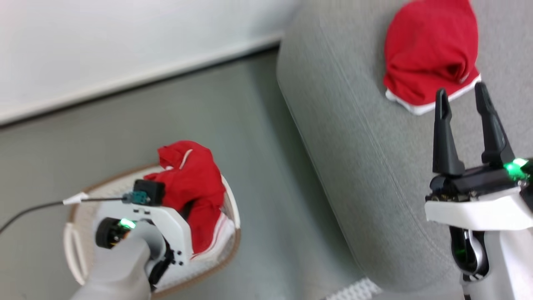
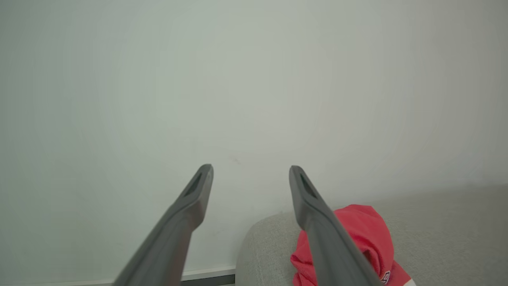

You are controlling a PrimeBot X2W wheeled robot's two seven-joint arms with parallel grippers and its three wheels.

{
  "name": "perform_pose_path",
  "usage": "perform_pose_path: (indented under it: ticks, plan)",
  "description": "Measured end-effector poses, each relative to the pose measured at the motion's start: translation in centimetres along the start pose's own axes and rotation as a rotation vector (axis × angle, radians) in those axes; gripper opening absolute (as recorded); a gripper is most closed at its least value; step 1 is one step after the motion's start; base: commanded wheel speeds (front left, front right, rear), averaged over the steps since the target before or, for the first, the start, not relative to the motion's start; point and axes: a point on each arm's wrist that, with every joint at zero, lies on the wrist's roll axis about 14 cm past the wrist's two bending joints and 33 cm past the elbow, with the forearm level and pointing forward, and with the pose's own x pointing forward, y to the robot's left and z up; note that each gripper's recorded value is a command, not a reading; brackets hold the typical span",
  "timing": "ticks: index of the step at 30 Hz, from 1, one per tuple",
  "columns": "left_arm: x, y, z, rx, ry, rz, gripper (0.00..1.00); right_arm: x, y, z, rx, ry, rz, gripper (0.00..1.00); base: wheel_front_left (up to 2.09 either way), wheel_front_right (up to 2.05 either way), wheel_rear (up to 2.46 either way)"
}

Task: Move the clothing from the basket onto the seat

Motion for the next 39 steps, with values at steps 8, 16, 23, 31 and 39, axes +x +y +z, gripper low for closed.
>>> perform_pose_path:
  ticks: [8, 16, 23, 31, 39]
  plan:
    - [-4.5, -1.9, 5.7, 0.019, -0.197, 0.018, 0.0, -1.9, 0.9, 2.5, 0.053, -0.045, 0.025, 1.0, 0.0, 0.0, 0.0]
    - [-9.6, -2.8, 10.7, 0.044, -0.38, 0.042, 0.0, -3.0, 3.3, 3.3, 0.106, -0.055, 0.103, 1.0, 0.0, 0.0, 0.0]
    - [-15.0, -3.0, 16.5, 0.083, -0.591, 0.069, 0.0, -4.1, 5.6, 2.8, 0.149, -0.031, 0.162, 1.0, 0.0, 0.0, 0.0]
    - [-20.6, -4.7, 20.0, 0.131, -0.782, 0.089, 0.0, -5.2, 7.9, 3.2, 0.179, -0.032, 0.223, 1.0, 0.0, 0.0, 0.0]
    - [-24.2, -6.2, 21.3, 0.161, -0.901, 0.089, 0.0, -5.9, 9.7, 2.4, 0.201, 0.0, 0.273, 1.0, 0.0, 0.0, 0.0]
